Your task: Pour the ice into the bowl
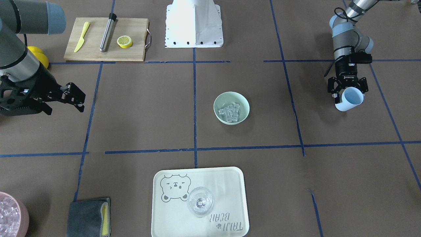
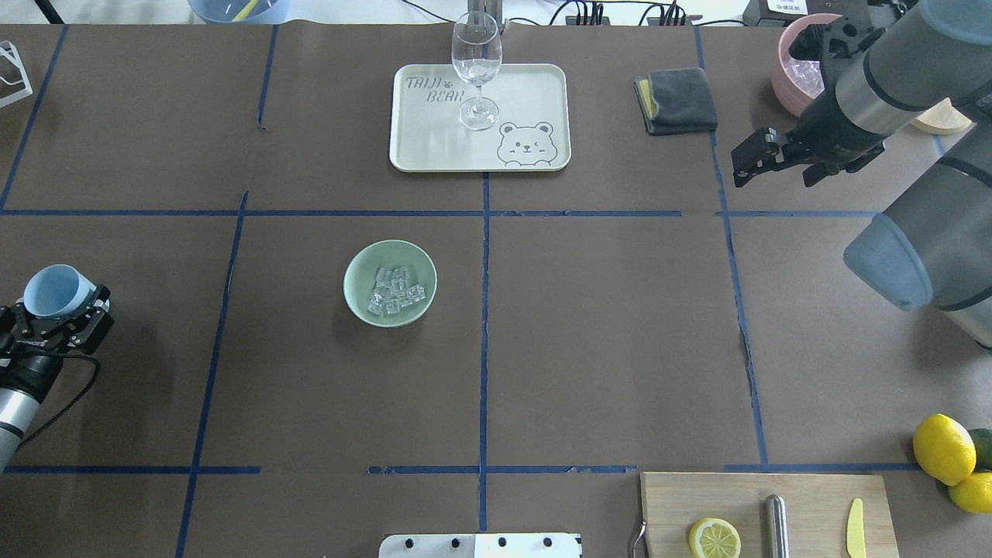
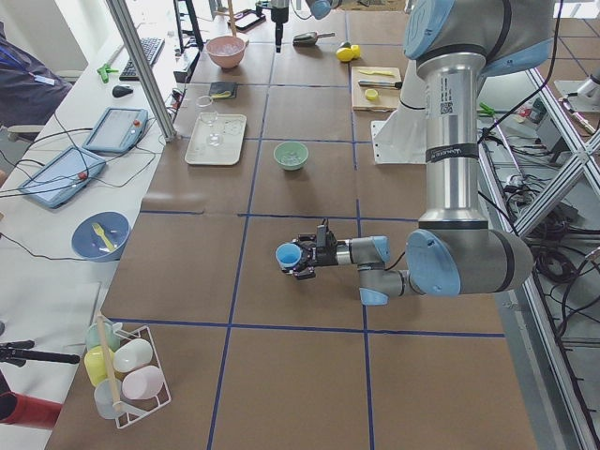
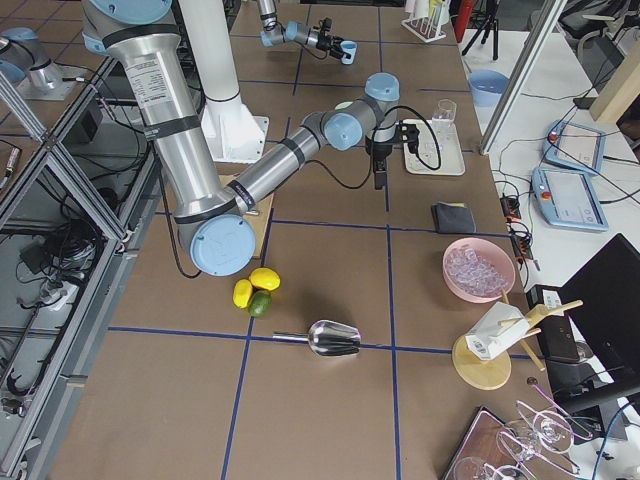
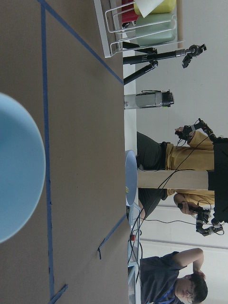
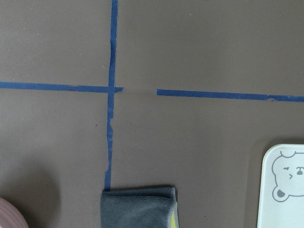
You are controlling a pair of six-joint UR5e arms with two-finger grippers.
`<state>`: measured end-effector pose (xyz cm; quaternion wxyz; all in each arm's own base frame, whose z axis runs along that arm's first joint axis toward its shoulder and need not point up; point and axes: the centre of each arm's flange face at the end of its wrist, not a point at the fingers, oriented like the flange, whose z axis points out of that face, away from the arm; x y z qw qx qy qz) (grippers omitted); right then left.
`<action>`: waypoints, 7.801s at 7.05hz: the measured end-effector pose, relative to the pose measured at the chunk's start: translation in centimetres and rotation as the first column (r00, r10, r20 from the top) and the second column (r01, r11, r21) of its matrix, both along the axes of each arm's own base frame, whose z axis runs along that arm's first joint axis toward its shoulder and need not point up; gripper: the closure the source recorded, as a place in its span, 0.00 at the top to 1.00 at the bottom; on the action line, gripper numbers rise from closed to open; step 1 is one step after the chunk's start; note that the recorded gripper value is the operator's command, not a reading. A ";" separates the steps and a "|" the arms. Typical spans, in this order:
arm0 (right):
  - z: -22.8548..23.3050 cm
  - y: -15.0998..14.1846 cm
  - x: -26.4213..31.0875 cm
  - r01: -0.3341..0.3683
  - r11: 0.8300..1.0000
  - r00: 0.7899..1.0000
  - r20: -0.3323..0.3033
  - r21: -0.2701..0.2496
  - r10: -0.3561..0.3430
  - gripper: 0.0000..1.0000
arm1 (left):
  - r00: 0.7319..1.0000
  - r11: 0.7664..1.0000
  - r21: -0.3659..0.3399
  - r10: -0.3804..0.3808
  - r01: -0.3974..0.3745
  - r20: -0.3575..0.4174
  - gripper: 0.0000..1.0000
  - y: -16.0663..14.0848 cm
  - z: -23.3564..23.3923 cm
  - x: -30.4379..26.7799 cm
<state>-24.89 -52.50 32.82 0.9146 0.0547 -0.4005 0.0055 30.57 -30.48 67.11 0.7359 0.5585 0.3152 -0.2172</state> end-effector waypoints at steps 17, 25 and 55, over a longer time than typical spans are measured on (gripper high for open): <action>-4.8 2.7 -8.0 -0.038 0.997 0.999 0.036 -0.070 0.040 1.00 | 0.849 0.835 -0.168 0.528 -0.524 -0.025 1.00 6.4 -2.8 -10.6; -12.8 7.4 -21.8 -0.087 0.989 0.994 0.054 -0.118 0.094 1.00 | 0.613 0.526 -0.337 0.749 -0.781 -0.251 1.00 6.5 -4.5 -15.0; -5.0 -1.4 -4.0 0.019 0.998 0.999 0.042 0.061 -0.022 0.00 | 0.625 0.426 -0.634 0.772 -0.646 -0.118 1.00 -23.0 -11.0 -36.7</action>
